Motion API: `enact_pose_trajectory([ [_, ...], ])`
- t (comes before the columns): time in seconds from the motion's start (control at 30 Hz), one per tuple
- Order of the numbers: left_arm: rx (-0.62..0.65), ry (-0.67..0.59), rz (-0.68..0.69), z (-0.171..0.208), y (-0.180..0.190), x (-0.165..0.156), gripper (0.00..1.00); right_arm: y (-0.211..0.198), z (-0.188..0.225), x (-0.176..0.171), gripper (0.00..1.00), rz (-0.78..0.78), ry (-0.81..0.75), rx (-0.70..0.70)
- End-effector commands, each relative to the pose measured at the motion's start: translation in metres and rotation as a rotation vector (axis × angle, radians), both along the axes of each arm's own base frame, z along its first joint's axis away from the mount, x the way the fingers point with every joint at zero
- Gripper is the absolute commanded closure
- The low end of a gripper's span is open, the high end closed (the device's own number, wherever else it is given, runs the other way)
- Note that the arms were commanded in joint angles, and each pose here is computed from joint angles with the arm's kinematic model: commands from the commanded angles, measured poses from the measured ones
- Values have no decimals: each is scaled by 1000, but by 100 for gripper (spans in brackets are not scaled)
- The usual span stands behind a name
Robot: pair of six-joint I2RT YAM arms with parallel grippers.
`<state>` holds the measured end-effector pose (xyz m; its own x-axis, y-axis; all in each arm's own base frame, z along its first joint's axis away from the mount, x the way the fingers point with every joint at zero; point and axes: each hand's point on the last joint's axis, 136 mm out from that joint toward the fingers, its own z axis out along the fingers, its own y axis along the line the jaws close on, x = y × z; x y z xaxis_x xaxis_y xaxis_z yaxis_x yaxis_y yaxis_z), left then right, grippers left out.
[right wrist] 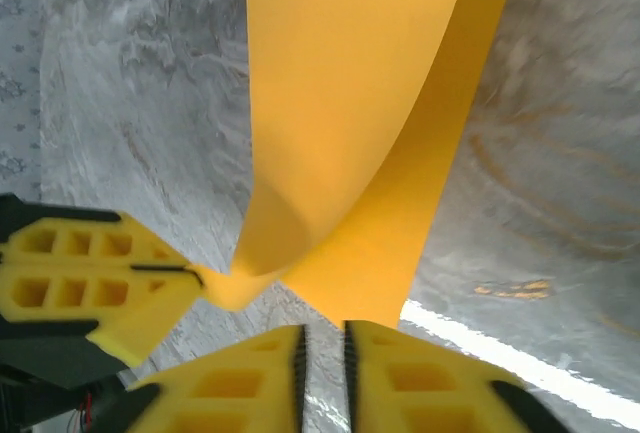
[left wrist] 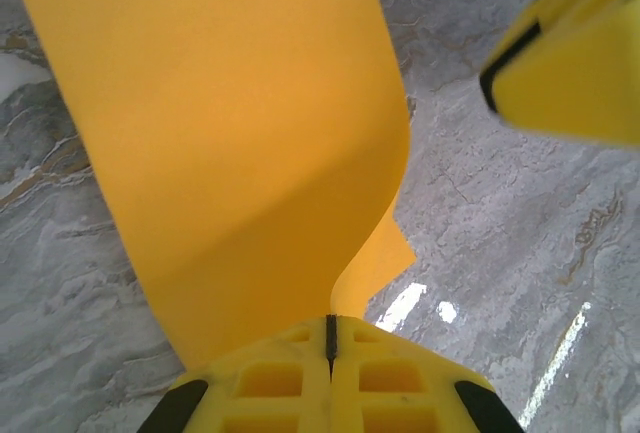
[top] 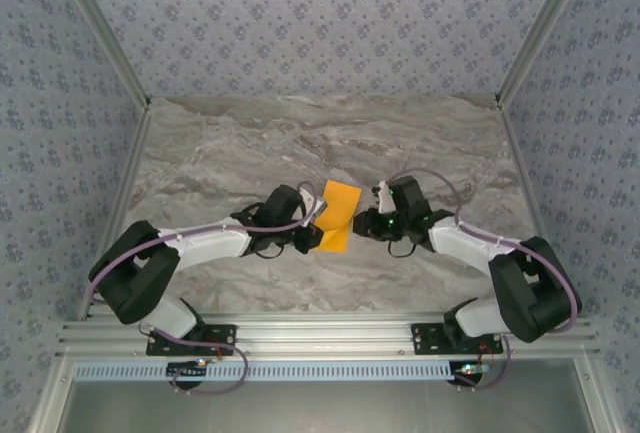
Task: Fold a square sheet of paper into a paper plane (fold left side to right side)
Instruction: Fold the triangle a second time at the center of the table.
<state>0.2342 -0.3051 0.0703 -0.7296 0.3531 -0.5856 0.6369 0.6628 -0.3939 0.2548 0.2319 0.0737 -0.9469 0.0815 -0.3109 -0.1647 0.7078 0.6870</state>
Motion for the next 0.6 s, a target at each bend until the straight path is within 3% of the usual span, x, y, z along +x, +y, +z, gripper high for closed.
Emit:
enact_pose_trajectory([
  [0.0, -67, 23, -14, 12, -1, -1, 100, 9, -9, 3, 89, -20, -16, -9],
  [0.57, -131, 44, 15, 28, -3, 17, 100, 25, -49, -9, 92, 45, 75, -140],
])
